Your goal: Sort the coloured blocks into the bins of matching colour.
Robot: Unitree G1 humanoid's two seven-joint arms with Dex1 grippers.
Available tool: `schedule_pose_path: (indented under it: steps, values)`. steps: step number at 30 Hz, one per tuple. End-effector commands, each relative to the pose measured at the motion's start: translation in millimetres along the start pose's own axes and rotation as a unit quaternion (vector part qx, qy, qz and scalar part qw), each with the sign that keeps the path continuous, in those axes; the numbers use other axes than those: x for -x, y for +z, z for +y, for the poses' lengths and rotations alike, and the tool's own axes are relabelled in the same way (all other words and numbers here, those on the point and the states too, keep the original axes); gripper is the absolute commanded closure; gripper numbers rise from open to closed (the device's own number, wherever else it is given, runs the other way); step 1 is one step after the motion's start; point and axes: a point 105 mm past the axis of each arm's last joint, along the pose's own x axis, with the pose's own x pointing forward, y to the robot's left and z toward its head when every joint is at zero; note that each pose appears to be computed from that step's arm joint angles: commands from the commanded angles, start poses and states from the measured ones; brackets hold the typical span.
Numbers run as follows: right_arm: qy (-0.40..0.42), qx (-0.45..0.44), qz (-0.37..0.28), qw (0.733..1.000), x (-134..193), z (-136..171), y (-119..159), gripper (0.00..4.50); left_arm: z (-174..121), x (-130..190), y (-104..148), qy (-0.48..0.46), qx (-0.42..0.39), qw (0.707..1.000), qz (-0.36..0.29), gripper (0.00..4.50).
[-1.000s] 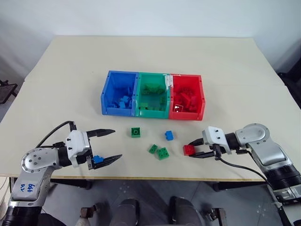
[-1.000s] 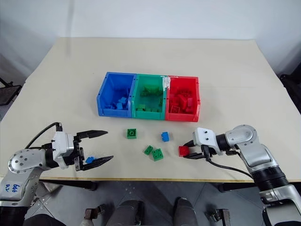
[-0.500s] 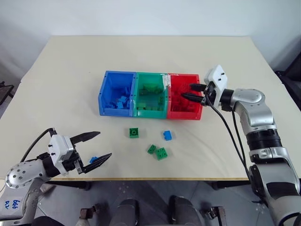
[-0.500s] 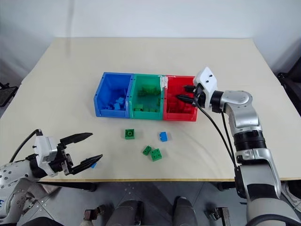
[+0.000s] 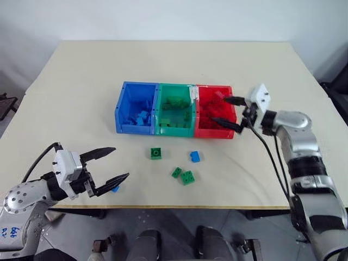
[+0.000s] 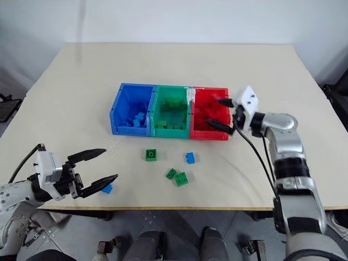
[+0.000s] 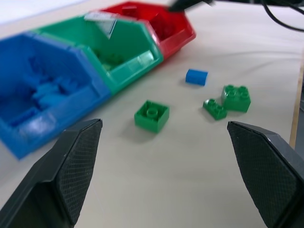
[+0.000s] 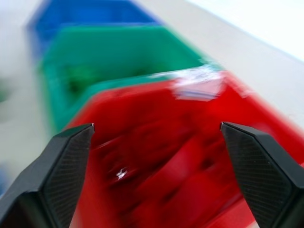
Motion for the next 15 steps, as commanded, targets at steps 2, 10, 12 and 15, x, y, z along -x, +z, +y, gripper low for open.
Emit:
schedule_pose_path:
  steps: [2, 10, 12, 15]
  values:
    - [0.020, 0.054, 0.009, 0.998, 45.8, 18.9, 6.4, 0.03, -7.2, -23.0, -4.3, -0.066, -0.005, 0.998, 0.002, 0.00]
    - [0.015, 0.008, 0.071, 0.997, 73.3, 35.4, -21.4, 0.03, -8.0, -50.7, -10.0, -0.132, -0.012, 0.991, -0.003, 0.00]
    - [0.032, 0.008, 0.069, 0.997, 64.8, 40.7, -21.3, 0.03, -5.4, -48.8, -11.0, -0.130, -0.012, 0.991, 0.000, 0.00]
    - [0.086, -0.013, 0.047, 0.995, 34.0, 54.9, -13.7, 0.03, -0.3, -39.1, -14.8, -0.109, -0.019, 0.994, 0.009, 0.00]
